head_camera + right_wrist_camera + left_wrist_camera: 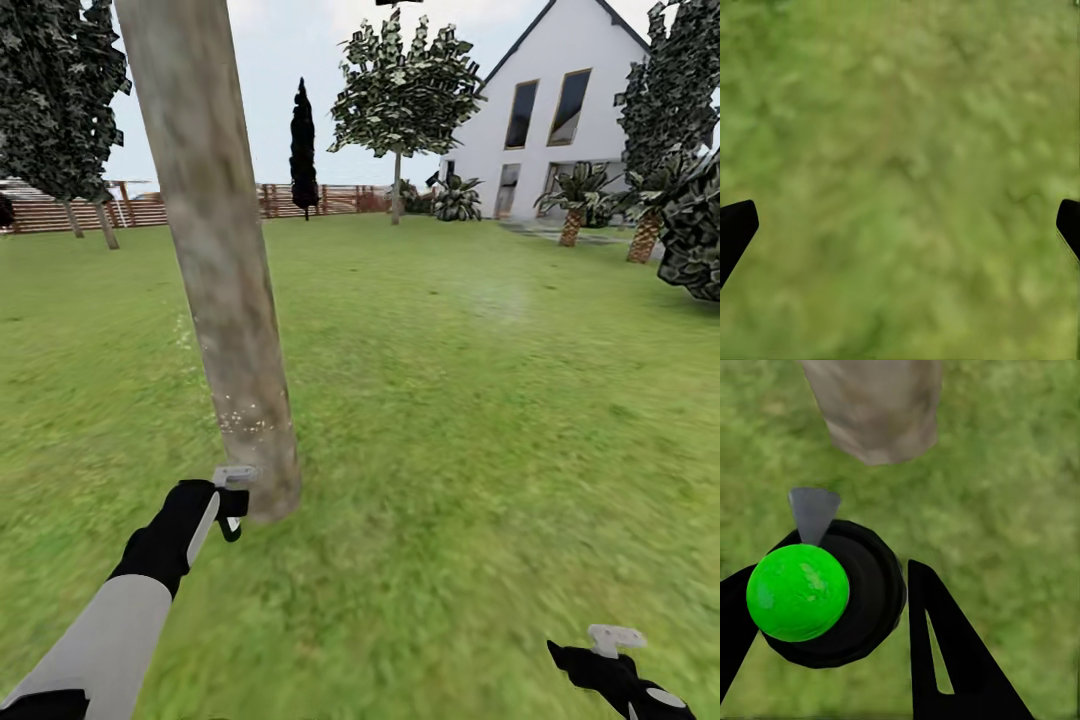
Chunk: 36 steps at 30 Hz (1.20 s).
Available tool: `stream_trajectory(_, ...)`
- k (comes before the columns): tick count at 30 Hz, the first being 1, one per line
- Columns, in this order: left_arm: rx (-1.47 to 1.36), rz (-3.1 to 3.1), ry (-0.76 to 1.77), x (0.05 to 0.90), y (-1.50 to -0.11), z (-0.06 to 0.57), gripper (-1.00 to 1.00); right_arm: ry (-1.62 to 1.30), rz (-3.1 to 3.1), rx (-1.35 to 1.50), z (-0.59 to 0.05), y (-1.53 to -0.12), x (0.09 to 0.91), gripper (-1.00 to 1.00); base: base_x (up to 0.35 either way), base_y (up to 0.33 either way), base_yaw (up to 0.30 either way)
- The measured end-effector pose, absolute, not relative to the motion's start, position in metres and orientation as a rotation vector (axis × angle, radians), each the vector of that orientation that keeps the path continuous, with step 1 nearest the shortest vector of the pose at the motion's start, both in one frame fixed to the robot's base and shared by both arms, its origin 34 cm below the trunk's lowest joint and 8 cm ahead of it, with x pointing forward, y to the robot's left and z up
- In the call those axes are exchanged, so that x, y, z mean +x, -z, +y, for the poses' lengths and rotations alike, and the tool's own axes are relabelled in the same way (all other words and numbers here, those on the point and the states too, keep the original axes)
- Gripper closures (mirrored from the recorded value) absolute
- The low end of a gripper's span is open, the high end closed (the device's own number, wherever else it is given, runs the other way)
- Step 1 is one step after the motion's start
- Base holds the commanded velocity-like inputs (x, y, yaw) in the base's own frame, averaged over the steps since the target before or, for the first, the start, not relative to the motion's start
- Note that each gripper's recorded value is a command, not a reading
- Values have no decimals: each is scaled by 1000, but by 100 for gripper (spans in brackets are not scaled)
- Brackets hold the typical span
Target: In the garden, pick up the pesticide atomizer on the floor and spray pesticide onto both trees until each tree trunk is fully covered.
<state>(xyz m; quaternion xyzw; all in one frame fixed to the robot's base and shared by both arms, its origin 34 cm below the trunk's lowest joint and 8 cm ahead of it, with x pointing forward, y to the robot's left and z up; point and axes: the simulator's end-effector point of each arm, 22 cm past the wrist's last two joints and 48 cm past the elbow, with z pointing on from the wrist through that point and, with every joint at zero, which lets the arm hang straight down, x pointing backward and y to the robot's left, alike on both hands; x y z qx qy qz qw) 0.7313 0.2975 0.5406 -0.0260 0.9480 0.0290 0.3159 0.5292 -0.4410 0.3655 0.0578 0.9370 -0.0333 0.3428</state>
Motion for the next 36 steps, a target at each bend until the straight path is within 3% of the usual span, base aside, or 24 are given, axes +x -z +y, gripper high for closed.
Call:
stream_trajectory(11,-80,2446,-22,740,-543,285,100,99,2431,149,-448,-368,530,-100,125,-271,234)
stream_trajectory(20,-42,2385,65,809,-689,285,100,101,2430,150,-448,-368,530,-100,8,-15,3)
stream_trajectory(23,-61,2378,17,811,-697,313,100,101,2430,150,-448,-368,530,-100,0,0,0)
stream_trajectory(31,-50,2364,16,815,-707,312,100,101,2430,150,-448,-368,530,-100,-60,0,0)
stream_trajectory(36,-56,2248,10,851,-802,316,100,104,2429,150,-450,-369,530,-100,-1,0,-134)
